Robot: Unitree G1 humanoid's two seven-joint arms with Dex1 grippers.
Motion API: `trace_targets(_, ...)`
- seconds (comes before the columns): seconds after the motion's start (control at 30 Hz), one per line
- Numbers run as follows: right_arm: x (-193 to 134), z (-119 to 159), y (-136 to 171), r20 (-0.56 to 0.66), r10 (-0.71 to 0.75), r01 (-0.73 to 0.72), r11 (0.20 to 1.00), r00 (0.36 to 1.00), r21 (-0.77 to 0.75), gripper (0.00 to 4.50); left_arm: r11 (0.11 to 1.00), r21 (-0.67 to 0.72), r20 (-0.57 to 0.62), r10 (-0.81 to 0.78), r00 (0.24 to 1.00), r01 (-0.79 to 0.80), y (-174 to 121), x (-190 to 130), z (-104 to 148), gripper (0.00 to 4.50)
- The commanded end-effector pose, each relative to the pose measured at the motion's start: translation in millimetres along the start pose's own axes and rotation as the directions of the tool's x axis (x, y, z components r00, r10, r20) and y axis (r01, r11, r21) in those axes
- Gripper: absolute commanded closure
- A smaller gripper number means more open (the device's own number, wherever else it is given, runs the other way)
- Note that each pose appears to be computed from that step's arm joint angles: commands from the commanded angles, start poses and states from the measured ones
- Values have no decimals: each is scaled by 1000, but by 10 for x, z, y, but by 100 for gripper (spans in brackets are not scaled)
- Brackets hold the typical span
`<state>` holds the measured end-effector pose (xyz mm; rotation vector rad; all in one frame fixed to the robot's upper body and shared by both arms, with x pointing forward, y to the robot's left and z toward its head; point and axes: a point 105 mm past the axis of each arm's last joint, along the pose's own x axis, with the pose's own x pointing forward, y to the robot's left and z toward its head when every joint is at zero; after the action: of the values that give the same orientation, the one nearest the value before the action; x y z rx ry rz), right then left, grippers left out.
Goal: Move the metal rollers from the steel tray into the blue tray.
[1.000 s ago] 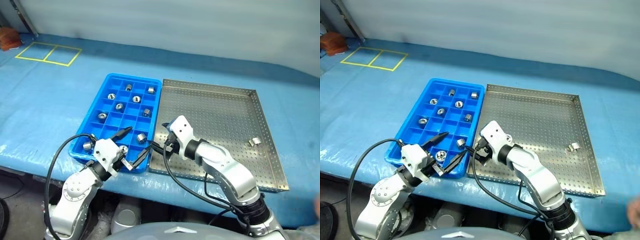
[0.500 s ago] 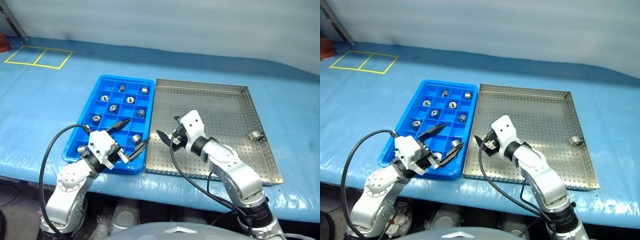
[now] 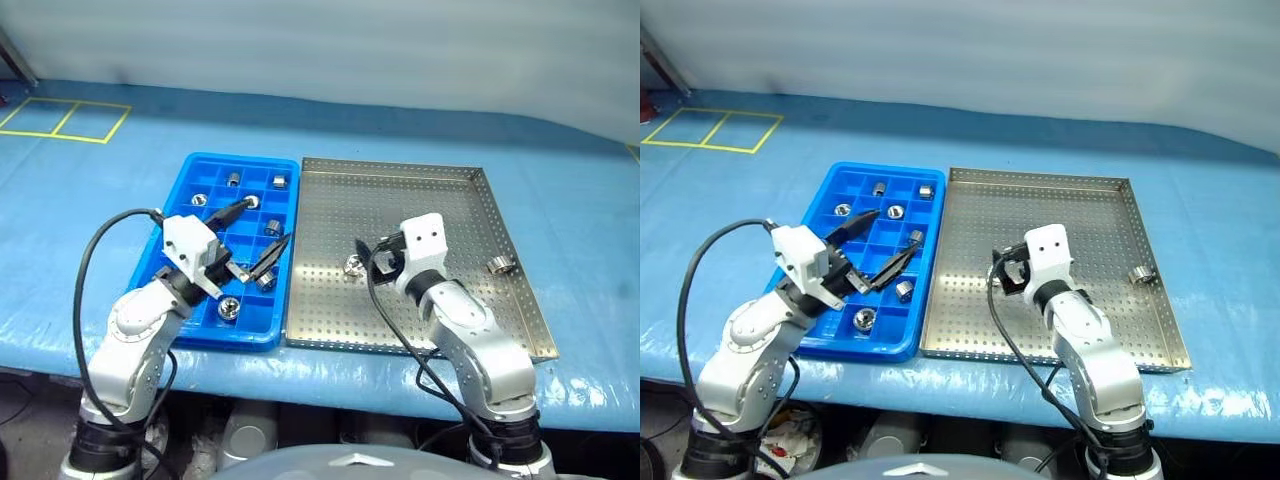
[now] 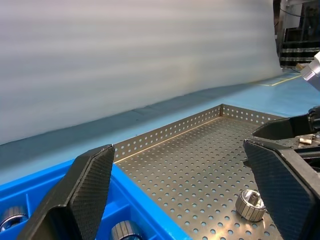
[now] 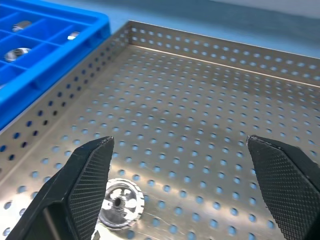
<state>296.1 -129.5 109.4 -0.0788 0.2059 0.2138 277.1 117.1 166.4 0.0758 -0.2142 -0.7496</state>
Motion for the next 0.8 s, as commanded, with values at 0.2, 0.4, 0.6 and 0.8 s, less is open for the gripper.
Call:
trace_targets(0.2, -192, 23, -96, 28, -112, 110, 993, 993, 46, 1, 988, -47, -43, -146, 988, 144, -221, 431, -106, 0)
trace_targets(0.4, -246, 0, -121, 21, -146, 145, 987, 989, 63, 1, 962, -99, -171, -270, 948, 256, -407, 739, -298, 0)
trace_targets(0.6, -272, -10, -158, 19, -170, 168, 983, 985, 69, 1, 926, 1, -346, -354, 869, 377, -507, 941, -586, 0)
trace_targets(0.8, -295, -35, -120, 16, -173, 171, 982, 985, 84, 1, 893, 35, -462, -384, 799, 449, -538, 991, -818, 0)
